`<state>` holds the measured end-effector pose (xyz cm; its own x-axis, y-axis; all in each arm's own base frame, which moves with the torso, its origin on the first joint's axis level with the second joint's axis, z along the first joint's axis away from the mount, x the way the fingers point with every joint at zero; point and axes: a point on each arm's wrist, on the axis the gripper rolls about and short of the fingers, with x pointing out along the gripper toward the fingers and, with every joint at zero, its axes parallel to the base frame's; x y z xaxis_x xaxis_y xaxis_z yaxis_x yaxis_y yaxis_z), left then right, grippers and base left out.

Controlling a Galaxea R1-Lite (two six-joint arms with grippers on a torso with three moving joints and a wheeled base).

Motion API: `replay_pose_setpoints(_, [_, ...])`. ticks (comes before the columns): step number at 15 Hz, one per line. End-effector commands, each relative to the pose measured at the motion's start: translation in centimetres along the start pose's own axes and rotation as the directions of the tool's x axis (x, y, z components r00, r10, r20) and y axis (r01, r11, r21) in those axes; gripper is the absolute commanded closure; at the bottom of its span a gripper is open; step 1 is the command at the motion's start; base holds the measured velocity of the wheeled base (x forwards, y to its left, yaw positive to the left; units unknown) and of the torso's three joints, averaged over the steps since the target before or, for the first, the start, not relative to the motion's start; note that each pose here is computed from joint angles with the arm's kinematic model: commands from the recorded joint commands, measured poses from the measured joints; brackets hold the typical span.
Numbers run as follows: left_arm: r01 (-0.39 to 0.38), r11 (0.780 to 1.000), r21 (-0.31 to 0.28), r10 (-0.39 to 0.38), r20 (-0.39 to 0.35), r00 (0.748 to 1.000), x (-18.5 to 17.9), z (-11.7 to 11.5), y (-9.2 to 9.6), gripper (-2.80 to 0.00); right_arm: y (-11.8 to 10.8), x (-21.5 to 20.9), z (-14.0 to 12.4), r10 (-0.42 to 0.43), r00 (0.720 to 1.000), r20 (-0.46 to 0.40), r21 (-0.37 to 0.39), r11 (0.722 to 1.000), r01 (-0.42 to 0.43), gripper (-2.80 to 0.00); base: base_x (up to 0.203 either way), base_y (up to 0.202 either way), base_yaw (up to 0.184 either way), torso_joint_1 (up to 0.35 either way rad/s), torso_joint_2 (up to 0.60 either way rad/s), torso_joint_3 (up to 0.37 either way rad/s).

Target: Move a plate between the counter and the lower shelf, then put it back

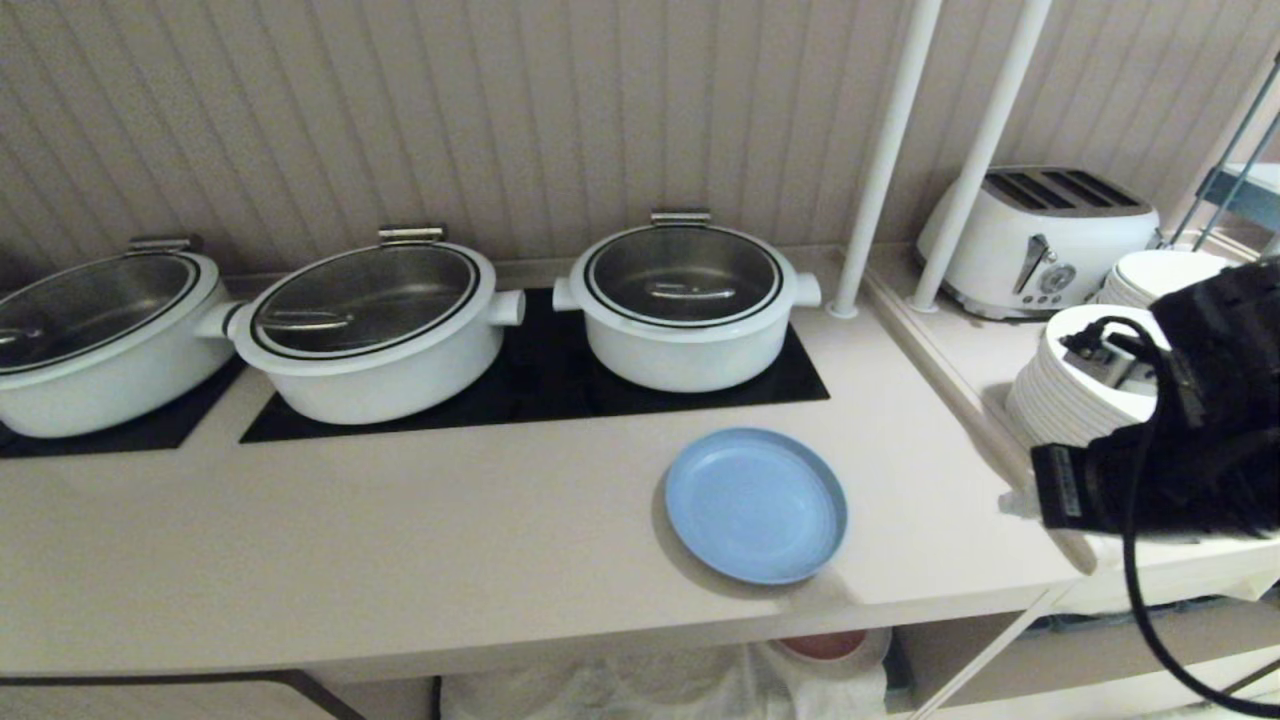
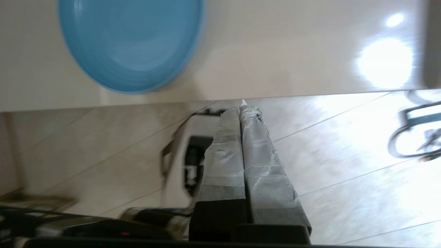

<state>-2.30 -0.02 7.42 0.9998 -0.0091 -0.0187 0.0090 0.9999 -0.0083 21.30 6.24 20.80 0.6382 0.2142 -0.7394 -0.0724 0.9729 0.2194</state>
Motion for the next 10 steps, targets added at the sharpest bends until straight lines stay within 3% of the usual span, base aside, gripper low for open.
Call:
replay_pose_setpoints(1, [0.000,1.000,-0.001,0.000,0.000,1.000,0.0,0.0,0.0,0.00,-0.9,-3.1,-1.1,-0.004,0.996,0.091,-0.032,0.999,0.007,0.00,0.000,0.000,0.000,0.000,0.00,0.000])
replay_pose_setpoints(5, [0.000,1.000,-0.001,0.000,0.000,1.000,0.0,0.0,0.0,0.00,-3.2,-6.6,-4.1,-0.049,0.957,0.284,-0.079,0.994,0.075,0.00,0.000,0.000,0.000,0.000,0.00,0.000])
replay_pose_setpoints(10, [-0.001,1.000,-0.001,0.001,0.000,1.000,0.0,0.0,0.0,0.00,-5.1,-8.0,-11.5,-0.080,0.886,0.457,-0.139,0.977,0.161,0.00,0.000,0.000,0.000,0.000,0.00,0.000])
